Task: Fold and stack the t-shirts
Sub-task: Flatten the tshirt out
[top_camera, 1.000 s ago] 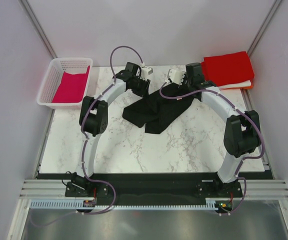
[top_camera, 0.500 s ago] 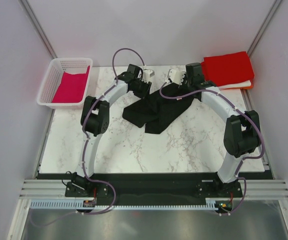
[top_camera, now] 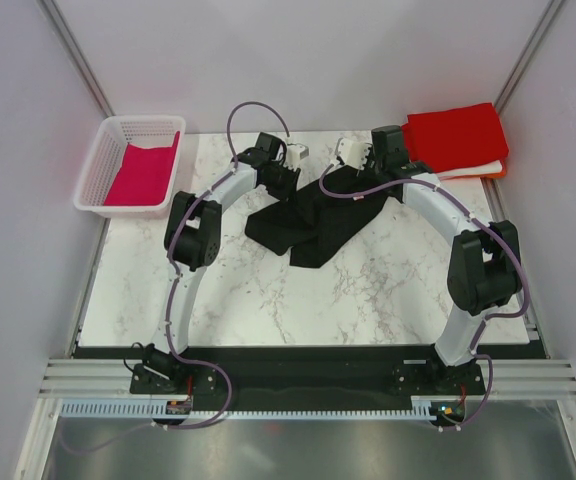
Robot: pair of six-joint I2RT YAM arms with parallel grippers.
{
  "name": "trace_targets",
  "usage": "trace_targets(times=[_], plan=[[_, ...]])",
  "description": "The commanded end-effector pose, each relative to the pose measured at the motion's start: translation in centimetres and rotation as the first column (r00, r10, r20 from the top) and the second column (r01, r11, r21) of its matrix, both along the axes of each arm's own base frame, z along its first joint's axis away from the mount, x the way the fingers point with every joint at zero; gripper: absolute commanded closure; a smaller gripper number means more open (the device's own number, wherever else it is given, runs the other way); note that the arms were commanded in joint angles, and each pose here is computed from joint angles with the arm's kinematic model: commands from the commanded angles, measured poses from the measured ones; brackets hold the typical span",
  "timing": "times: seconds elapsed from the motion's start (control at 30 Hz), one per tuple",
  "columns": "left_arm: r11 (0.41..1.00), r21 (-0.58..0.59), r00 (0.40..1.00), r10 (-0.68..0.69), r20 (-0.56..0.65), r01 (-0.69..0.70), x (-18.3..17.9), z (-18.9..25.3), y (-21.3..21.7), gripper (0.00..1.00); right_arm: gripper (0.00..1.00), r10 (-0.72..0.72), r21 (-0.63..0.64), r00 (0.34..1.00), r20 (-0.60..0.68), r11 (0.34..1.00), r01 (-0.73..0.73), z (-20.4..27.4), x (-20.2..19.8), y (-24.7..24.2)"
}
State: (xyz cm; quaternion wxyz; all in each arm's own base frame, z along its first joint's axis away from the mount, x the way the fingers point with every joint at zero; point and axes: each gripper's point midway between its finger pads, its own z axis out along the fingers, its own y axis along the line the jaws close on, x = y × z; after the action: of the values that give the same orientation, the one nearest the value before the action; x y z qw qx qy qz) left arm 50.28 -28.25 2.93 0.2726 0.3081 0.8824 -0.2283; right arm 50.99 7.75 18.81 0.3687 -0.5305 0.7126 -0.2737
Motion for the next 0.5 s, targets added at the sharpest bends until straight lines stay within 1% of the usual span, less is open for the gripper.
trace_targets(times=[0.0,0.07,0.1,0.13,0.17,0.23,0.27,0.3,0.33,0.37,0.47], plan=[[0.998,-0.045,0.999,-0.033,0.028,0.035,0.2,1.7,-1.2,0.81,1.00,-0.014,0.008,0.999,0.040,1.000,0.014,1.3,0.0,-0.1],[0.998,-0.054,0.998,-0.034,0.050,0.036,0.4,3.0,-1.2,0.87,1.00,-0.015,0.007,0.999,0.044,1.000,0.015,1.4,0.0,-0.1],[0.998,-0.058,0.997,-0.032,0.067,0.036,0.6,3.8,-1.2,0.95,1.00,-0.015,0.008,0.999,0.045,1.000,0.015,1.5,0.0,-0.1],[0.998,-0.059,0.996,-0.032,0.079,0.037,0.6,4.5,-1.0,0.98,1.00,-0.019,0.007,0.998,0.052,1.000,0.019,1.7,0.1,-0.1],[0.997,-0.072,0.993,-0.030,0.117,0.039,0.9,6.7,-0.9,0.98,1.00,-0.026,0.010,0.998,0.061,1.000,0.025,2.0,0.2,-0.2],[0.997,-0.076,0.988,-0.017,0.152,0.029,1.2,8.8,0.1,0.98,1.00,-0.043,0.020,0.994,0.100,0.999,0.041,3.2,0.4,-0.4],[0.996,-0.090,0.979,-0.010,0.202,0.029,1.3,11.8,0.7,0.98,1.00,-0.061,0.029,0.991,0.122,0.998,0.058,4.0,0.4,-0.7],[0.995,-0.097,0.974,0.006,0.225,0.017,1.6,13.2,1.9,0.98,1.00,-0.075,0.043,0.987,0.143,0.997,0.069,4.7,0.4,-0.8],[0.995,-0.102,0.967,0.014,0.256,0.012,1.8,14.9,2.7,0.98,1.00,-0.089,0.066,0.981,0.175,0.995,0.079,5.9,0.6,-0.9],[0.993,-0.118,0.956,0.042,0.292,-0.007,2.0,17.5,4.3,0.98,1.00,-0.120,0.107,0.971,0.205,0.989,0.099,7.2,0.5,-1.2],[0.990,-0.138,0.928,0.083,0.362,-0.035,2.1,21.8,6.9,0.98,1.00,-0.156,0.165,0.950,0.271,0.980,0.114,10.6,0.3,-1.6]])
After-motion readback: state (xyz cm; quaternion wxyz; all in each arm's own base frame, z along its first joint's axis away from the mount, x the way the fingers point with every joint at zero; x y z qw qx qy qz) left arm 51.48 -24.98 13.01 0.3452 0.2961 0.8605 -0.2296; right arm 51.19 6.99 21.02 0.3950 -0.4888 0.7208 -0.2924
